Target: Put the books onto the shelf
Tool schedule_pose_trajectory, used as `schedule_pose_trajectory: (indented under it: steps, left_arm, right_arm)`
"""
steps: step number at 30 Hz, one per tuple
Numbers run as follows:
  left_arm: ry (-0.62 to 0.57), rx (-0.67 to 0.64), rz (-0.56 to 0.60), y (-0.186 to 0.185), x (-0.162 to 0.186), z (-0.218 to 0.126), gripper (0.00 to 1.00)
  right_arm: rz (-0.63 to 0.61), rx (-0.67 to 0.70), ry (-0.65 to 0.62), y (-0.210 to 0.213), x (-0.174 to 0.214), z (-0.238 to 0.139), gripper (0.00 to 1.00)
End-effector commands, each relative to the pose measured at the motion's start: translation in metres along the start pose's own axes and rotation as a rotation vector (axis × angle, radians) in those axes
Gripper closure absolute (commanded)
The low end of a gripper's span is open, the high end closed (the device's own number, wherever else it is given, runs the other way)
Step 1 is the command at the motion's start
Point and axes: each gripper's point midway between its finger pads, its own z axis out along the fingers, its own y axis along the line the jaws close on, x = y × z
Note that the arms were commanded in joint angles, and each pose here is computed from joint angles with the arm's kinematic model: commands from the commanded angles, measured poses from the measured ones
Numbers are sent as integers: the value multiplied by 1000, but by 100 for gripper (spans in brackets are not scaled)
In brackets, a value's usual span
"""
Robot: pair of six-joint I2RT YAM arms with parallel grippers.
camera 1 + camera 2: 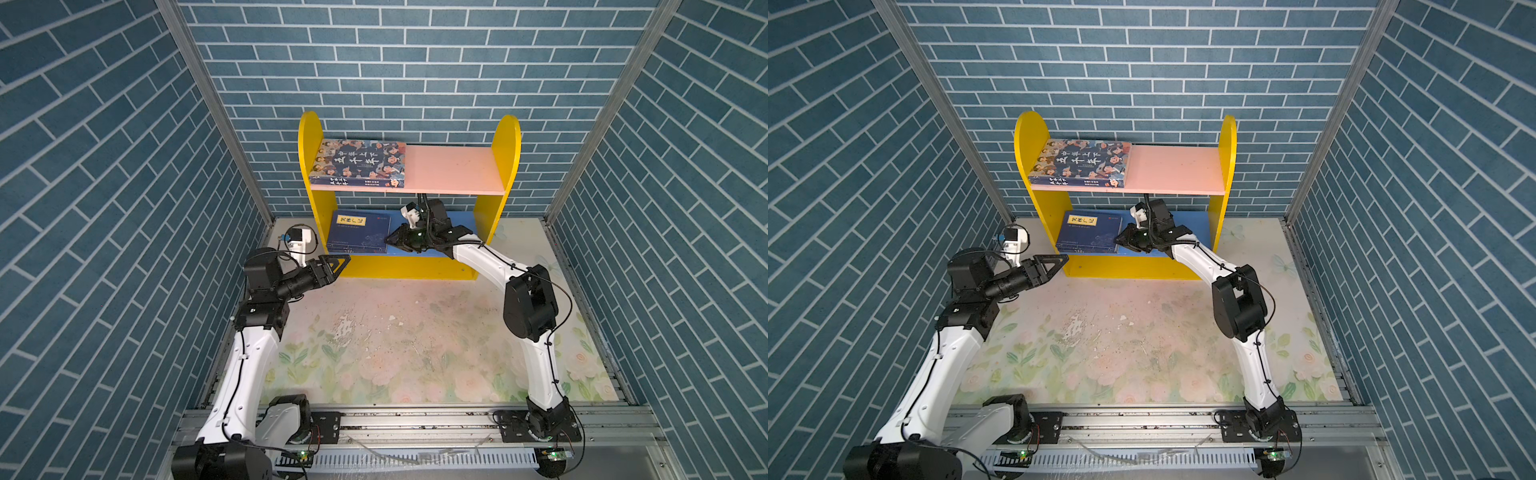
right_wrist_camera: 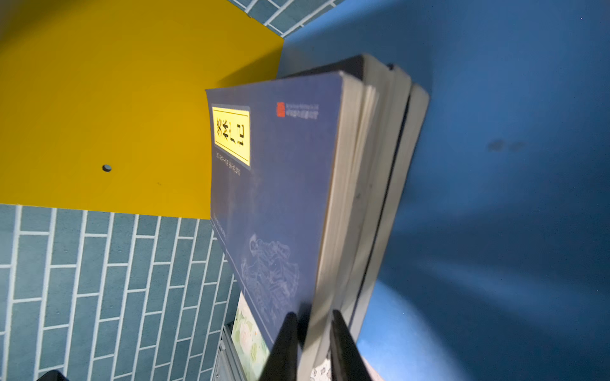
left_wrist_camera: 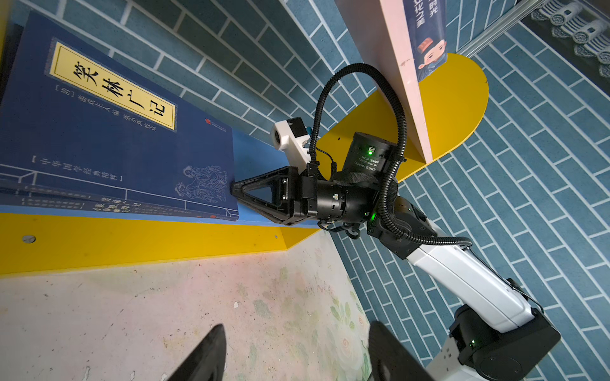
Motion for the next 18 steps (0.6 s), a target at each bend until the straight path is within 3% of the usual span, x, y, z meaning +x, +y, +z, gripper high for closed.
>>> schedule_pose_trajectory:
  steps: [1, 6, 13, 18]
  left_arm:
    - [-14, 13, 25, -4, -2, -3, 30]
    - [-14, 13, 27, -4, -2, -3, 30]
    - [-13, -13, 42, 0, -3, -3, 30]
    - [45, -158, 247, 27, 0, -3, 32]
  right_arm:
    - [-74, 25, -20, -6, -8, 5, 83]
    - [-80, 17, -25, -2, -11, 5, 89]
    - [-80, 12, -26, 1, -11, 3, 86]
    - [-104, 10, -62, 11, -14, -11, 80]
